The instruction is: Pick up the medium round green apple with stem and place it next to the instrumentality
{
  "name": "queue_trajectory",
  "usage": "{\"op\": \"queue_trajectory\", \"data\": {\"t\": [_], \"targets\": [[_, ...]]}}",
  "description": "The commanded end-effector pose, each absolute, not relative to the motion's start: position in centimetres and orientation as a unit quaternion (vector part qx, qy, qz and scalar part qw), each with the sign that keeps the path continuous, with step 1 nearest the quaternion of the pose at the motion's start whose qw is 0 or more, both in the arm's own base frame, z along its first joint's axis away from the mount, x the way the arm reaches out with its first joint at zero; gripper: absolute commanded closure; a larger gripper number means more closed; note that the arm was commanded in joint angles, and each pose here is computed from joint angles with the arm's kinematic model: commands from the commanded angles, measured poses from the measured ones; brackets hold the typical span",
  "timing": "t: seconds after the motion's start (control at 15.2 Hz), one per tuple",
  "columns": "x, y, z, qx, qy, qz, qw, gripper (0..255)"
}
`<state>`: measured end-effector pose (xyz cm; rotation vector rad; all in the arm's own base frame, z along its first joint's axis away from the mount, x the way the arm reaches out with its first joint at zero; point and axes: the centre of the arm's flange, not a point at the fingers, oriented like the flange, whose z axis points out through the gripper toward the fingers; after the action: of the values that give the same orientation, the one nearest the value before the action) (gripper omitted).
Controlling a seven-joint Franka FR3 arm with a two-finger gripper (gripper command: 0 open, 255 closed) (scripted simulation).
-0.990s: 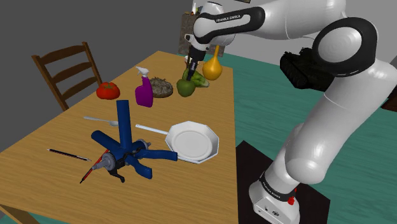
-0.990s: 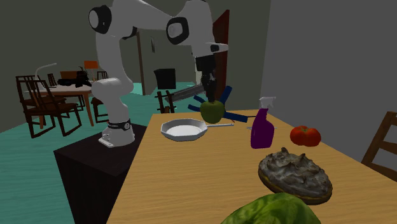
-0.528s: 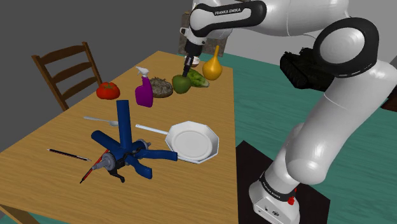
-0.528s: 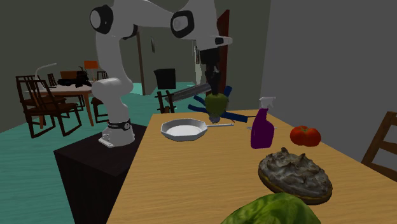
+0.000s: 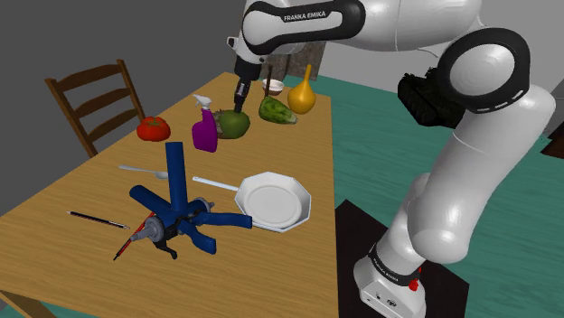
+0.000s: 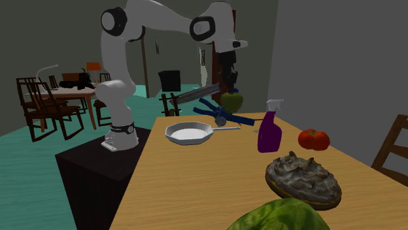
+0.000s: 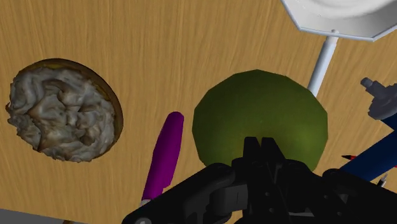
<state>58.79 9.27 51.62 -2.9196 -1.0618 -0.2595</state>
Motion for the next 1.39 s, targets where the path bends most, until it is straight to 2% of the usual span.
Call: {"op": "queue_trajectory", "data": {"t": [0.0, 0.99, 1.32], "targets": [[59.4, 12.0, 51.6, -0.937, -0.34, -0.083, 0.012, 255], [62.4, 31.6, 51.8, -0.937, -0.34, -0.083, 0.012, 255], [62.5, 32.1, 49.6, -0.937, -0.34, -0.083, 0.012, 255]]}}
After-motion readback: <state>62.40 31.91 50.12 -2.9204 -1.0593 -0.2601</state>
